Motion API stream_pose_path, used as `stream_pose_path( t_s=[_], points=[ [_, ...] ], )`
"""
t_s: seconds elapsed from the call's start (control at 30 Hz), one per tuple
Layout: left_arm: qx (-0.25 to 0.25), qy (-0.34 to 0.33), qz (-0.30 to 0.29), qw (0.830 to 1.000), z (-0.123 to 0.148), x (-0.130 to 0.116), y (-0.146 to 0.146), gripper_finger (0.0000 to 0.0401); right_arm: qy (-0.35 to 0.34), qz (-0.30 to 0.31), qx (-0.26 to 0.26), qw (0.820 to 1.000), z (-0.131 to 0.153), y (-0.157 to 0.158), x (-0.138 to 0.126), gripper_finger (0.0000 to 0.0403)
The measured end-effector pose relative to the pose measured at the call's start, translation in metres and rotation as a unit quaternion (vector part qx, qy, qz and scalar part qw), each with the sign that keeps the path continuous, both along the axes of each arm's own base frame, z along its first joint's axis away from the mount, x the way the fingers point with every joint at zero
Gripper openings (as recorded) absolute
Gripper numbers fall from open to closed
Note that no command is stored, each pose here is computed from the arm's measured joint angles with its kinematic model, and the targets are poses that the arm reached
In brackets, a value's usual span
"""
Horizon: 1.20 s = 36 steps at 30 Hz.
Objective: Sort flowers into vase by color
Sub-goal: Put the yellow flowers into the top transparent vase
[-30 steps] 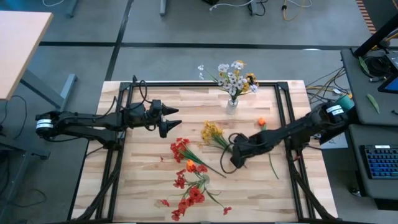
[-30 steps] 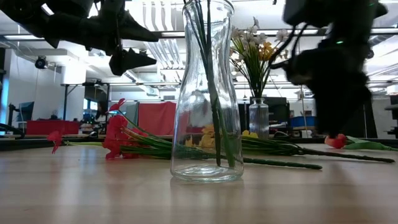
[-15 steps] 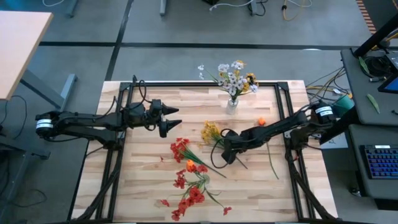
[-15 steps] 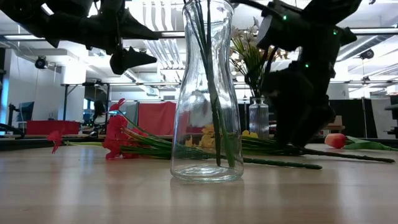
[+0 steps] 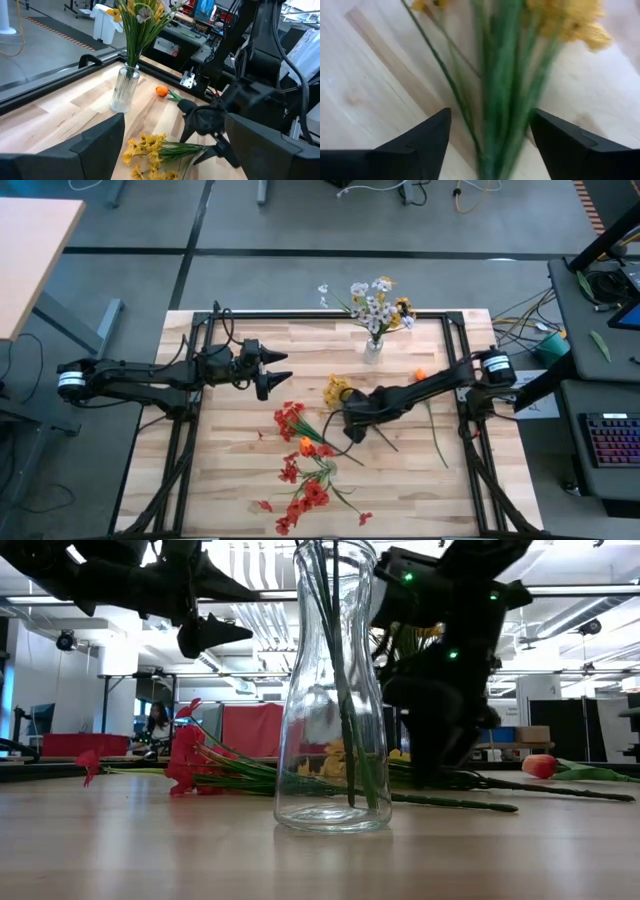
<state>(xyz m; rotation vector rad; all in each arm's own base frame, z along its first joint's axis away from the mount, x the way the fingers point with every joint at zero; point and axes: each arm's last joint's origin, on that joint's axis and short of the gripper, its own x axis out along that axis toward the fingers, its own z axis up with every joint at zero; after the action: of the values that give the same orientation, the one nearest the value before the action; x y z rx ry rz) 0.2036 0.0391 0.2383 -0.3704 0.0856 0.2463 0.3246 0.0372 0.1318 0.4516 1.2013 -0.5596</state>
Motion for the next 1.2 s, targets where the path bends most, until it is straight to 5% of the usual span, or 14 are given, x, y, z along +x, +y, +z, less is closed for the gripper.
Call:
stream_pose_path(
  t_s=[0.53, 0.9, 1.0, 1.2],
  points=[
    [-0.02, 0.0, 0.003, 1.0, -0.001, 0.0, 0.0, 0.0327, 0.039, 0.008, 0.002, 0.999, -0.006, -0.003, 0.025, 0.002],
    [-0.021, 0.004, 0.004, 1.0, -0.002, 0.0, 0.0, 0.0327, -0.031, 0.031, -0.031, 0.999, 0.046, -0.009, -0.008, 0.0019],
    [-0.016, 0.0, 0.003, 1.0, -0.001, 0.0, 0.0, 0.0327, -0.113, 0.039, -0.031, 0.992, 0.061, -0.011, -0.022, 0.0019],
    [0.024, -0.01, -0.036, 0.999, 0.009, 0.004, -0.001, 0.0327, -0.295, 0.076, -0.055, 0.951, 0.085, -0.016, -0.048, 0.0019]
  ],
)
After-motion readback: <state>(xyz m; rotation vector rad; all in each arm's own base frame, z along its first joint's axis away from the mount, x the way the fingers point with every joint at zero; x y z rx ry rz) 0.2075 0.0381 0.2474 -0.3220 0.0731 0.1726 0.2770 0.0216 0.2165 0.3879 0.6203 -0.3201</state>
